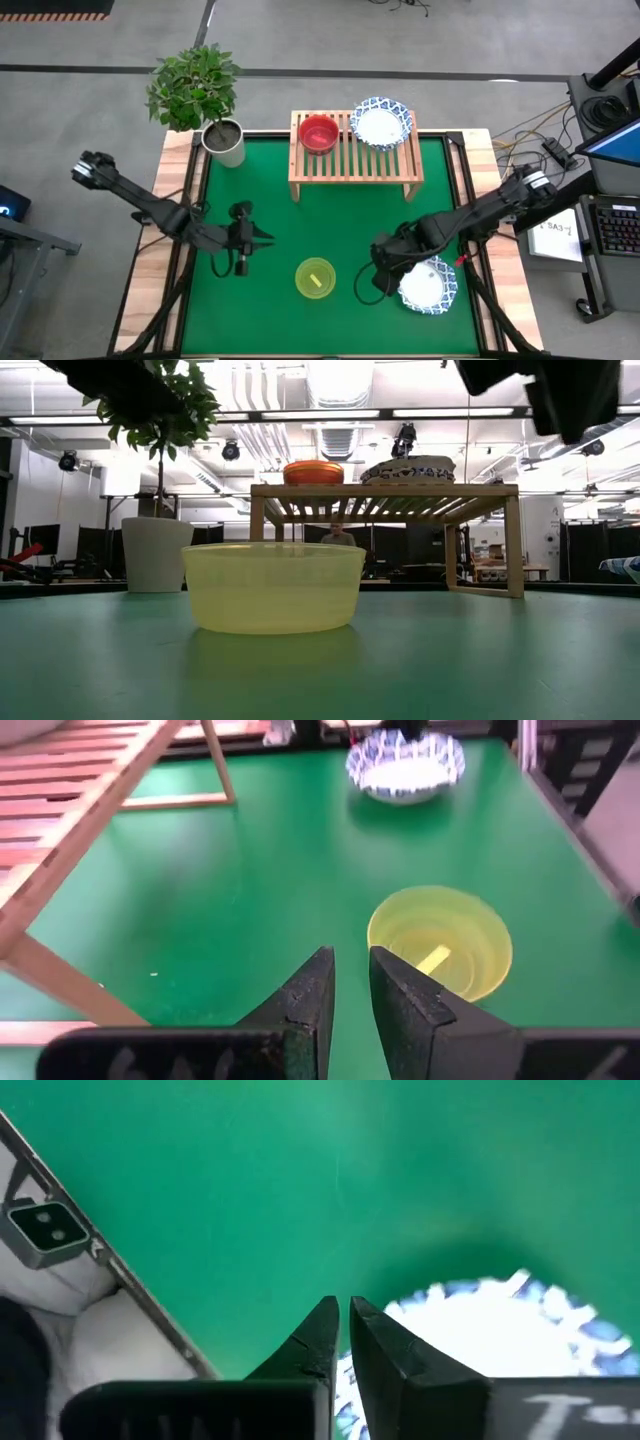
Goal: Place and stack bowls onto a shelf
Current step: Stack the white patterned bowl on top of the white patterned bowl on the shelf
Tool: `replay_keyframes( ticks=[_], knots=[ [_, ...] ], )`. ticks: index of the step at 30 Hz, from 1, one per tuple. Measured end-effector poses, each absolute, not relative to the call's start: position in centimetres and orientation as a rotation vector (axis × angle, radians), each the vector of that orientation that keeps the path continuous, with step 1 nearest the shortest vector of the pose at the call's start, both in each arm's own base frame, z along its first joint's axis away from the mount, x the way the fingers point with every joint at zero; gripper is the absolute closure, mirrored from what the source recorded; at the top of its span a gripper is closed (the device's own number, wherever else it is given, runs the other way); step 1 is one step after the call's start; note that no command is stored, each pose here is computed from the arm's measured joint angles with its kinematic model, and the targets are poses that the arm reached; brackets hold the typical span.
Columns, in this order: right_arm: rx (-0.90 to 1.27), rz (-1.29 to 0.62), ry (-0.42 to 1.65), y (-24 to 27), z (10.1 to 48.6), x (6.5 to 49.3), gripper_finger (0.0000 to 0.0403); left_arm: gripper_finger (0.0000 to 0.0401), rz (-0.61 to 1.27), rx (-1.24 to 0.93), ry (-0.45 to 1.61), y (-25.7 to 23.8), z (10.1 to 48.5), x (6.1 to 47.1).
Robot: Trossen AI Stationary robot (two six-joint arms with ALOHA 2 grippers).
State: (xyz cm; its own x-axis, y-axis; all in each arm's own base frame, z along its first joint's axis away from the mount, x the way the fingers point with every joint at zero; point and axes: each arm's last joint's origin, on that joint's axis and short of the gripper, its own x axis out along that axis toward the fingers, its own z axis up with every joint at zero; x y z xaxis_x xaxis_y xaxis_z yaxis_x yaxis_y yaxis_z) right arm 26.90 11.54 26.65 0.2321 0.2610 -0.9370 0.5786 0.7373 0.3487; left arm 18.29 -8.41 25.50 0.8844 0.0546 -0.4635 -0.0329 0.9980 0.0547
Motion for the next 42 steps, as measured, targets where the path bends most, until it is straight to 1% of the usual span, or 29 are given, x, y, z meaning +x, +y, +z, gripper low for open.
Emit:
replay_keyframes(
  ticks=[2, 4, 8, 12, 14, 16, 19, 22, 26, 30, 36, 38, 40, 42],
  knots=[
    [0.804, -0.264, 1.384, 12.0, 26.4, 26.8, 0.0372, 0.0353, 0.047, 0.012, 0.459, -8.1, 25.6, 17.7],
    [0.825, -0.293, 1.413, 12.2, 26.1, 26.8, 0.0354, 0.0353, 0.046, -0.003, 0.441, -7.9, 25.5, 17.3],
    [0.874, -0.347, 1.498, 12.7, 24.9, 27.0, 0.0295, 0.0353, 0.045, -0.008, 0.431, -7.7, 25.6, 17.1],
    [0.907, -0.468, 1.546, 13.4, 23.0, 27.5, 0.0232, 0.0353, 0.043, 0.002, 0.433, -7.8, 25.7, 17.2],
    [0.915, -0.530, 1.571, 13.9, 21.9, 27.8, 0.0208, 0.0353, 0.040, 0.014, 0.433, -7.9, 25.7, 17.3],
    [0.908, -0.572, 1.594, 14.3, 20.9, 28.0, 0.0193, 0.0353, 0.039, 0.024, 0.438, -7.9, 25.7, 17.3],
    [0.872, -0.627, 1.643, 14.8, 19.5, 28.0, 0.0188, 0.0353, 0.037, 0.038, 0.444, -7.9, 25.5, 17.4],
    [0.830, -0.667, 1.683, 15.1, 18.5, 27.9, 0.0194, 0.0353, 0.037, 0.046, 0.449, -8.0, 25.4, 17.5],
    [0.798, -0.670, 1.701, 15.5, 17.6, 27.9, 0.0218, 0.0353, 0.037, 0.047, 0.450, -8.0, 25.4, 17.5],
    [0.774, -0.658, 1.712, 15.8, 17.3, 27.9, 0.0263, 0.0353, 0.035, 0.052, 0.445, -8.0, 25.5, 17.5],
    [0.765, -0.641, 1.714, 16.0, 17.3, 28.0, 0.0348, 0.0353, 0.034, 0.054, 0.443, -8.0, 25.5, 17.6],
    [0.774, -0.604, 1.722, 16.1, 17.7, 28.1, 0.0375, 0.0353, 0.033, 0.055, 0.443, -8.0, 25.5, 17.6],
    [0.799, -0.549, 1.721, 16.3, 18.7, 28.3, 0.0388, 0.0353, 0.032, 0.063, 0.443, -8.0, 25.5, 17.6],
    [0.812, -0.498, 1.701, 16.5, 19.8, 28.6, 0.0390, 0.0353, 0.031, 0.068, 0.443, -8.0, 25.5, 17.6]
  ],
)
